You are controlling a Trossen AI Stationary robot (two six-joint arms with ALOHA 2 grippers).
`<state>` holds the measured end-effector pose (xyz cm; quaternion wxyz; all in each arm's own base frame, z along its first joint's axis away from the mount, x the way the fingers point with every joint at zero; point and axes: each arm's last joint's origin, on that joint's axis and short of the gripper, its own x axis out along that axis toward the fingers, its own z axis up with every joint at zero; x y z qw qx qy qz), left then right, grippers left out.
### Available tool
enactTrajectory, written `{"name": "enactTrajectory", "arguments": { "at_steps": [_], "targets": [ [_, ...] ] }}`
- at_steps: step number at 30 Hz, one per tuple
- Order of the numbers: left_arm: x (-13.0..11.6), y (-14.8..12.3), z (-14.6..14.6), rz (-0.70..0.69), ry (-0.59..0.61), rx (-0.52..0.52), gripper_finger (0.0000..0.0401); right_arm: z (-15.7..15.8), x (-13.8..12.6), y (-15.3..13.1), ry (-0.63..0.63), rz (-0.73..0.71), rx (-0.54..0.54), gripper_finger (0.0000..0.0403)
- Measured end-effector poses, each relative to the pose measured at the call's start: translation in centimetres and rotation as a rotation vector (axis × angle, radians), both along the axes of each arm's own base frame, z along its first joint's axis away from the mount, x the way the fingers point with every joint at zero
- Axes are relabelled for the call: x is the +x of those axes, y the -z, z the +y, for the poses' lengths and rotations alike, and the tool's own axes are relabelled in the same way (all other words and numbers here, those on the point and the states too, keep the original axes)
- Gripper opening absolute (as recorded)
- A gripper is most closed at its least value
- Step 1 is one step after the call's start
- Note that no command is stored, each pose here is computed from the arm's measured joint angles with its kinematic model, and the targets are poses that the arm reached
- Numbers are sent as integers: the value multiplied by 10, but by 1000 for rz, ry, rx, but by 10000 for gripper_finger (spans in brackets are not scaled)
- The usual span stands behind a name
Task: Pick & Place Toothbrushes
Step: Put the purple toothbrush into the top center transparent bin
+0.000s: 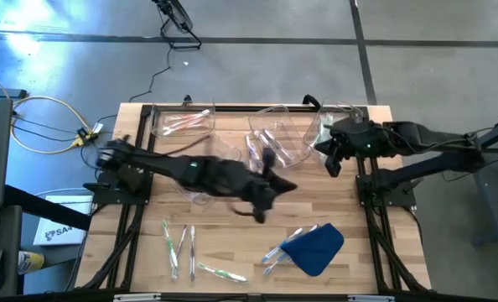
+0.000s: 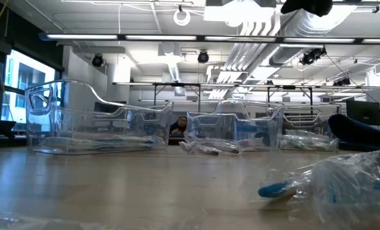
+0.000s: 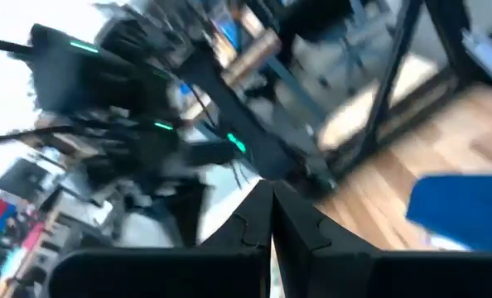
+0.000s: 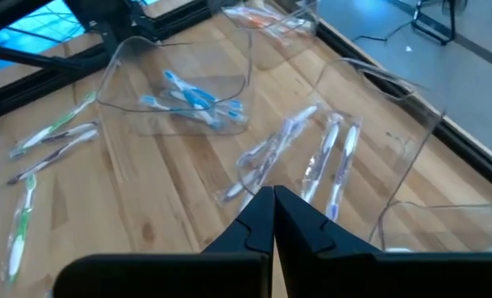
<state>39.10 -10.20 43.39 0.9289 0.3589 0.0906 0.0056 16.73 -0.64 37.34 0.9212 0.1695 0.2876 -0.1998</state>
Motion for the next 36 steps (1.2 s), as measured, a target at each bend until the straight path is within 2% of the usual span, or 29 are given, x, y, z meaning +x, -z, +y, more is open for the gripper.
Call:
{"name": "enactTrajectory", "arguments": {
  "at_steps": [4, 9, 12, 20, 24, 30, 32, 36],
  "targets": [
    [-37, -3, 4, -91, 22, -6, 0, 11, 0, -1, -18, -16, -28, 2],
    [-83, 22, 14, -140, 30, -21, 0, 25, 3, -6, -80, -82, -39, 2],
    [-116, 33, 20, -230, 43, -52, 0, 36, 4, -11, -140, -132, -46, 2],
    [-191, 83, 34, -362, 85, -112, 0, 67, 3, -14, -274, -190, -107, 2],
    [-212, 106, 41, -367, 93, -170, 0, 85, 5, -1, -327, -199, -142, 2],
    [-224, 120, 38, -355, 142, -212, 0, 109, 9, 37, -427, -237, -140, 2],
    [-224, 123, 35, -337, 155, -204, 0, 115, 9, 53, -437, -242, -114, 2],
    [-226, 124, 31, -328, 183, -206, 0, 121, 7, 89, -392, -216, 9, 2]
  ]
}}
